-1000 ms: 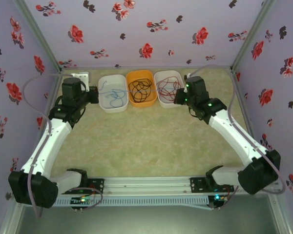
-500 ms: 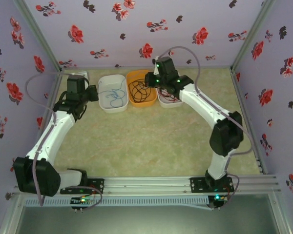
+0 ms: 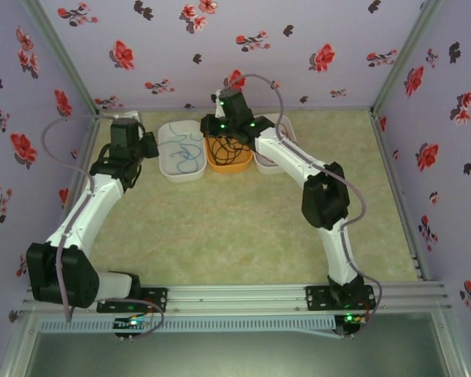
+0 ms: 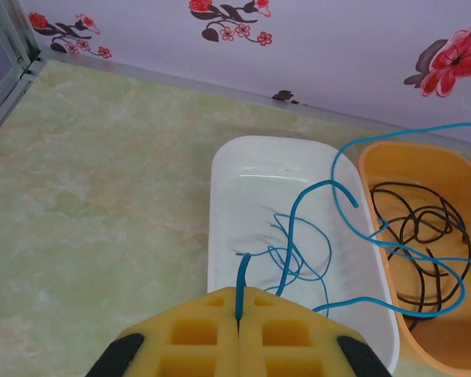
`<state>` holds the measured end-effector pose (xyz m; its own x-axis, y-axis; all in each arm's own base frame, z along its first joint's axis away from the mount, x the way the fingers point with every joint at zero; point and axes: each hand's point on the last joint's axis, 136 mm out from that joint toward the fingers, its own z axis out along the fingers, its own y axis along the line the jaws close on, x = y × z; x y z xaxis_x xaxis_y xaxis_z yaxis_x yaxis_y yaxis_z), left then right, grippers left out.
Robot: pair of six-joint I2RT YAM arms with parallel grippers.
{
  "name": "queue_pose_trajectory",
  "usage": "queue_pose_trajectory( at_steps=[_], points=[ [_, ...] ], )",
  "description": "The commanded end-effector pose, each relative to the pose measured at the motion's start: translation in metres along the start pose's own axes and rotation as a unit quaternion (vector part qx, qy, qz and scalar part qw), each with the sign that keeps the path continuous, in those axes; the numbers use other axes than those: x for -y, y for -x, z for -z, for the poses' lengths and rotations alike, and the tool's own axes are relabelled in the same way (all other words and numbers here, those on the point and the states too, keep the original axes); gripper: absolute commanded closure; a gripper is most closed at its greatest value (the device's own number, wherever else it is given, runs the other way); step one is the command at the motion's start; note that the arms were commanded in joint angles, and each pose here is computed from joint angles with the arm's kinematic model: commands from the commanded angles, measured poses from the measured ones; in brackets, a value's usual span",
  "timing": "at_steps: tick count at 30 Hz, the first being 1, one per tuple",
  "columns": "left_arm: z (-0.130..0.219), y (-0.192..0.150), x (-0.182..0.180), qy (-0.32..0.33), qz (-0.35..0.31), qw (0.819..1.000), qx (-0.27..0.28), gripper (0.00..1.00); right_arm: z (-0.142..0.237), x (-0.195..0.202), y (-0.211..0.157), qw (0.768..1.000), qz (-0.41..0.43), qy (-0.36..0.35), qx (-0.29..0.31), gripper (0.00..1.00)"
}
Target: Untangle the cables
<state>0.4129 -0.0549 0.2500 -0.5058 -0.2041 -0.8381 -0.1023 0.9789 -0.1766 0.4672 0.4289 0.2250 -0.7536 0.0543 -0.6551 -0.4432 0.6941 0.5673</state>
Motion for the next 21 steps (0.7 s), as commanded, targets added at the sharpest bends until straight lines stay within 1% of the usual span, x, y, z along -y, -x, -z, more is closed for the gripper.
queue_pose_trajectory(
  at_steps=[1, 6, 8, 10, 16, 18, 21],
  points=[
    [-0.007, 0.014, -0.006, 0.014, 0.008, 1.000, 0.027, 1.00, -0.019, -0.008, -0.010, 1.000, 0.003, 0.013, -0.012, 0.99],
    [-0.018, 0.018, -0.004, 0.009, 0.010, 0.999, 0.034, 1.00, -0.041, -0.003, -0.032, 0.999, 0.010, -0.001, -0.041, 0.97],
    [-0.021, 0.018, -0.004, 0.011, 0.008, 0.999, 0.032, 1.00, -0.047, -0.003, -0.039, 0.999, 0.011, -0.001, -0.050, 0.94],
    [-0.024, 0.018, -0.005, 0.012, 0.007, 0.999, 0.030, 1.00, -0.051, -0.001, -0.044, 0.998, 0.012, -0.003, -0.060, 0.88],
    [-0.024, 0.017, -0.009, 0.018, 0.008, 0.999, 0.027, 1.00, -0.053, 0.005, -0.050, 0.997, 0.024, -0.018, -0.077, 0.60],
    [-0.024, 0.017, -0.010, 0.019, 0.009, 0.999, 0.027, 1.00, -0.049, 0.004, -0.048, 0.996, 0.029, -0.021, -0.078, 0.56],
    [-0.024, 0.018, -0.012, 0.020, 0.008, 0.999, 0.026, 1.00, -0.038, 0.003, -0.042, 0.996, 0.045, -0.032, -0.072, 0.52]
  ],
)
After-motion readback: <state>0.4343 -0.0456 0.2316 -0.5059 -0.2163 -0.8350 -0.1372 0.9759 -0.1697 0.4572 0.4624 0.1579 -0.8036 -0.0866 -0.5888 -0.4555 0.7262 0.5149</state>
